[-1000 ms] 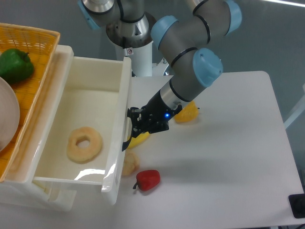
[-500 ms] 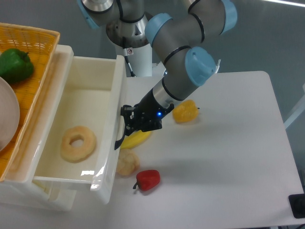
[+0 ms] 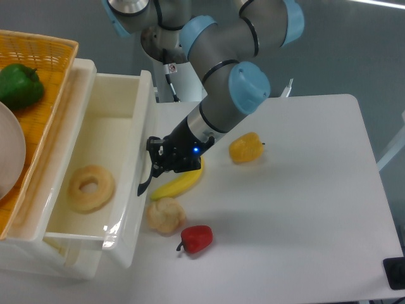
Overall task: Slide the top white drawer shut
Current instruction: 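Push the drawer front inward with the gripper until it shuts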
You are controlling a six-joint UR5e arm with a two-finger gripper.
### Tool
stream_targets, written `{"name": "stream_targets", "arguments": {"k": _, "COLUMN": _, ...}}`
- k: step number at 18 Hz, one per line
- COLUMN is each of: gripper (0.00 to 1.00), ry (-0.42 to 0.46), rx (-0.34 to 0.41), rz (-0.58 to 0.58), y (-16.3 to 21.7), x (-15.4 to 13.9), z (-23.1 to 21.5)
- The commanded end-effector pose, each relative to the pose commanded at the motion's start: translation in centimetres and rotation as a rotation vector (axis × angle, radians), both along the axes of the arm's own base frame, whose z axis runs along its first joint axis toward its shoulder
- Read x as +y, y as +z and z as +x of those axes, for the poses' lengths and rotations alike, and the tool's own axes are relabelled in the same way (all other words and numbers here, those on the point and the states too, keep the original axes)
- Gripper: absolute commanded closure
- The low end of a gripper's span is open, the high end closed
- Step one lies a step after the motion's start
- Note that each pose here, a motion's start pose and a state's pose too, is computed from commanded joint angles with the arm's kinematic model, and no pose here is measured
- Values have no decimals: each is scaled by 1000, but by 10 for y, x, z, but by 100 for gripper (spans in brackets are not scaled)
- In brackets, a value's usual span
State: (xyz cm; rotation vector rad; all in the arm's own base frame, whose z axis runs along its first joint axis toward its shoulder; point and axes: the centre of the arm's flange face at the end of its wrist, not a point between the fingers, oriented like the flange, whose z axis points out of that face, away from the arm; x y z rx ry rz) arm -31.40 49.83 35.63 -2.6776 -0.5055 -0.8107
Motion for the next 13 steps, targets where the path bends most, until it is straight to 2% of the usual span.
{"name": "stream_targets", "arguments": {"k": 13, "gripper": 97, "ry": -54, "rx": -11, "rz": -22, "y": -3, "x": 24, "z": 43}}
